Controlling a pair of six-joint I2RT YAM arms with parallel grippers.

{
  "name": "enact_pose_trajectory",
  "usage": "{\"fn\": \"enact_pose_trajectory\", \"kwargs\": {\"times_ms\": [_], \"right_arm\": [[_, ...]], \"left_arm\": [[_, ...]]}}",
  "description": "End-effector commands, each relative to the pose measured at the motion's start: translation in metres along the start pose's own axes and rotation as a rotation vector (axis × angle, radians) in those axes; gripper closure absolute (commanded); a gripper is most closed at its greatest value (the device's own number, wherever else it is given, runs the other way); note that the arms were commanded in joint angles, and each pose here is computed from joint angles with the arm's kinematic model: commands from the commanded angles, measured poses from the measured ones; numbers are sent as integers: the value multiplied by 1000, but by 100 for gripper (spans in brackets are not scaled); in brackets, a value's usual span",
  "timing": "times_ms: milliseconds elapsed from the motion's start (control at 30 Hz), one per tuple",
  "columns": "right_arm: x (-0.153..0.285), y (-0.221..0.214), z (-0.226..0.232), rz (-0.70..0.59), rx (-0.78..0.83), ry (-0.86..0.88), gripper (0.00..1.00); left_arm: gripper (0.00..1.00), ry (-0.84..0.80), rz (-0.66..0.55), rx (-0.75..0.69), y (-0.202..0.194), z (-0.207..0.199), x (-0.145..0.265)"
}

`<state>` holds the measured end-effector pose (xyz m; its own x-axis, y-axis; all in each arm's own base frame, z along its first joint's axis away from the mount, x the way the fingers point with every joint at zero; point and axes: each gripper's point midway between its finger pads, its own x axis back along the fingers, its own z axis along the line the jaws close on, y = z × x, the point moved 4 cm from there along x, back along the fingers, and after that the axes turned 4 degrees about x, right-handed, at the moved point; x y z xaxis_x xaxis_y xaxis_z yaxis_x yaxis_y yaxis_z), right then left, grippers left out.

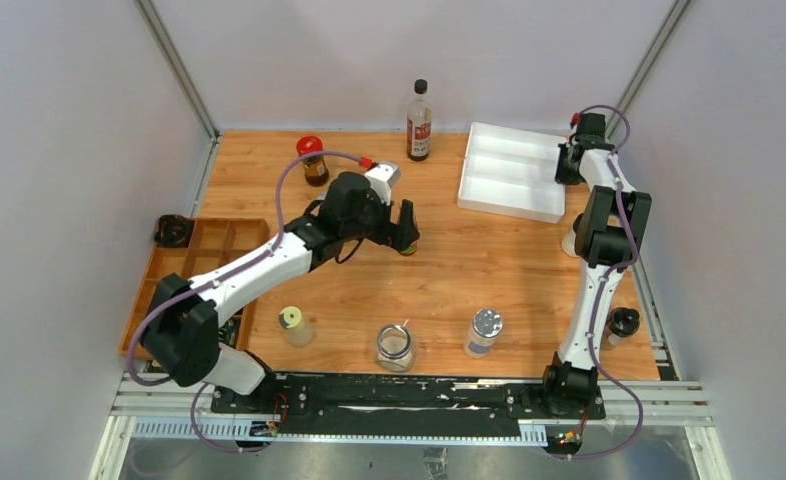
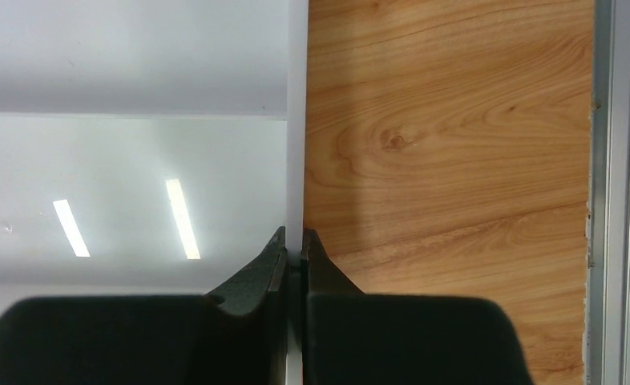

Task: Organize the condiment bottles
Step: Move the storage box to the center of the board, then pick up the bottle from the center of the board.

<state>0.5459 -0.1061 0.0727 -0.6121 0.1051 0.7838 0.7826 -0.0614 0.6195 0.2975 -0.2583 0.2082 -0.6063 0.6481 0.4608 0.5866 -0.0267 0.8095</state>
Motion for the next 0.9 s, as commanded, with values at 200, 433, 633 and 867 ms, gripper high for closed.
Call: {"fn": "enact_pose_trajectory", "kwargs": {"times_ms": [200, 433, 633, 867], "right_arm": [[10, -22, 25, 106, 27, 85, 100], [11, -22, 28, 105, -3, 103, 100], [9, -24, 28, 112, 0, 103, 100], [7, -24, 29, 112, 1, 110, 100]], "left_arm": [[7, 185, -108, -88, 15, 10, -37], [12, 225, -179, -113, 25, 16, -54], [36, 236, -156, -147, 20, 19, -71], [58, 260, -129, -169, 12, 24, -80]]}}
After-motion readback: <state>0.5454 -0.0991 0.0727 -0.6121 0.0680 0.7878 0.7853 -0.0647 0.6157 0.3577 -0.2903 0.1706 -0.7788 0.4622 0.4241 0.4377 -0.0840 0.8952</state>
